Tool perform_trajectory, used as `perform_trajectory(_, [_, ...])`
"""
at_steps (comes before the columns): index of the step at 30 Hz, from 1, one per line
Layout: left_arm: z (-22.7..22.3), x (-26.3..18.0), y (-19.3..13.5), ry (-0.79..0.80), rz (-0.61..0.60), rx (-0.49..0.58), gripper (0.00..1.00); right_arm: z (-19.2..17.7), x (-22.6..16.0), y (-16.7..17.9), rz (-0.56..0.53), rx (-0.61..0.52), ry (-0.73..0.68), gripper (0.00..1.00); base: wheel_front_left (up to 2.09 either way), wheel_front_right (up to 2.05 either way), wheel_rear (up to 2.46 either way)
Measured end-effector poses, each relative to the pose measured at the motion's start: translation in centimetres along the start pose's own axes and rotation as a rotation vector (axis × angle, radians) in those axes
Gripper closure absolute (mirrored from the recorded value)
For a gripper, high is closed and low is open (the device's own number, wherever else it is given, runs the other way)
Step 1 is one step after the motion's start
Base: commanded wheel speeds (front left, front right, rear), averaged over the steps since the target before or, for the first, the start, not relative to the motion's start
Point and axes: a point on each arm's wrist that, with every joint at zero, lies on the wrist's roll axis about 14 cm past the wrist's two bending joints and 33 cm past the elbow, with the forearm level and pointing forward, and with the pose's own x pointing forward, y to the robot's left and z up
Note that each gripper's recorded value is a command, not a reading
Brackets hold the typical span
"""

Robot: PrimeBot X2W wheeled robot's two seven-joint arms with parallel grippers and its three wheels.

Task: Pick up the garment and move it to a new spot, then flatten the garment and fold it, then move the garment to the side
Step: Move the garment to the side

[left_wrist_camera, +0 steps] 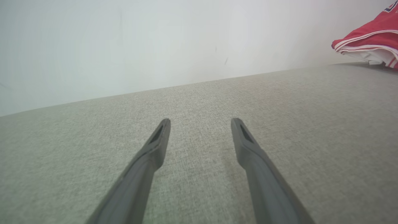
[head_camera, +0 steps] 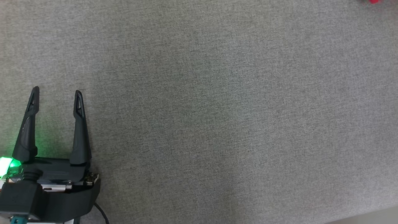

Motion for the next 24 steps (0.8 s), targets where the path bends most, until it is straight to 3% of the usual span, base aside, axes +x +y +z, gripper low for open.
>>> perform_trajectory(3, [-0.1,0.2,-0.1,-0.005,-0.009,0.001,0.0,-1.1,-0.6,-1.9,-0.027,-0.049,0.047,1.0,0.0,0.0,0.0])
perform_trajectory(10, [-0.3,0.4,-0.2,-0.012,-0.025,0.015,0.0,-4.6,-0.8,-1.5,-0.014,-0.108,0.154,1.0,0.0,0.0,0.0])
perform_trajectory(12, [-0.3,0.4,-0.2,-0.012,-0.026,0.017,0.0,-5.1,-0.9,-1.6,-0.022,-0.109,0.162,0.0,0.0,0.0,0.0])
perform_trajectory(17, [-0.1,0.4,-0.1,-0.016,-0.024,0.022,0.0,-5.2,-1.0,-1.7,-0.026,-0.123,0.167,0.0,0.0,0.0,0.0])
perform_trajectory(24, [1.0,0.1,0.4,-0.02,0.015,0.011,0.0,-0.6,-1.4,-2.7,-0.041,-0.101,0.023,0.0,0.0,0.0,0.0])
